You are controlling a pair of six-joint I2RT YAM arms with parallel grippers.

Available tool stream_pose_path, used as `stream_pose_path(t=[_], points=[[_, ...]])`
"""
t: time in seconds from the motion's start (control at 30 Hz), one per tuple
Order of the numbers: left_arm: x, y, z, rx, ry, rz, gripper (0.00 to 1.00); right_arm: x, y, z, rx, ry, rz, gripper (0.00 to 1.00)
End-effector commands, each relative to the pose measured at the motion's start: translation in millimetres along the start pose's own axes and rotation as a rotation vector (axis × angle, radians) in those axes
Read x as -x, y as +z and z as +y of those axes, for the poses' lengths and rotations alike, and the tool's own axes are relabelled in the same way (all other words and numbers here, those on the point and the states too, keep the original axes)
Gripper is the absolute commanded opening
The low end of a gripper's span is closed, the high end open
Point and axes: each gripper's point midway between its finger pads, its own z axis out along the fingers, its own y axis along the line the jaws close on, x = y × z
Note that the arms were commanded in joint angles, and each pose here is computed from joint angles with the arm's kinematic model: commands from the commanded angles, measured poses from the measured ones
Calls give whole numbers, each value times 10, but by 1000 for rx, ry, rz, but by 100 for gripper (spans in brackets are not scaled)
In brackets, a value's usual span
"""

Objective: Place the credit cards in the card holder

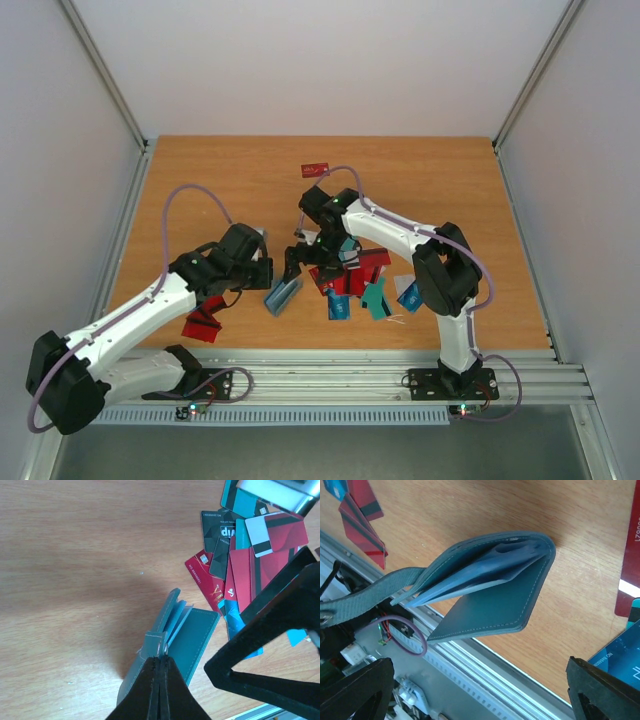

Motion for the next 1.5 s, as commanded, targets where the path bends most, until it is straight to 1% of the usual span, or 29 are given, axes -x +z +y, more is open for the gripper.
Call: stream_pose_path(t=[0.0,0.13,0.17,0.2,0.37,0.47,0.6,0.7,0.87,1.03,1.2,1.27,1.37,1.47], points=[[173,-134,-122,-53,-61,-66,0,-56,57,-69,-1,91,11,92],[123,-103,-72,-35,-71,-51,0,-111,171,-148,18,151,37,81],[107,-92,-61,-28,-73,-43,0,-121,186,-151,27,160,40,77],[99,-80,-47,-20,-75,-38,0,-130,202,-166,28,169,43,75],[14,-30,13,-20,-108,-34,0,-142,276,-206,43,195,53,54],[-34,-1,46,-14,-120,-25,0,-126,349,-242,43,211,66,45],[-118,39,83,-14,-132,-6,0,-51,369,-258,31,205,54,42],[-176,55,98,-25,-148,2,0,3,387,-269,27,208,51,36],[-285,99,153,-15,-157,33,0,98,400,-261,20,207,50,33],[-410,163,230,5,-169,68,0,136,387,-253,4,209,54,20],[-415,167,290,44,-147,77,2,120,385,-309,-32,206,62,7],[-430,172,350,76,-145,88,4,90,414,-356,-43,211,72,2],[-435,158,476,149,-137,101,5,66,439,-384,-42,208,77,1],[-399,99,641,272,-110,115,9,55,441,-407,-48,203,74,1]])
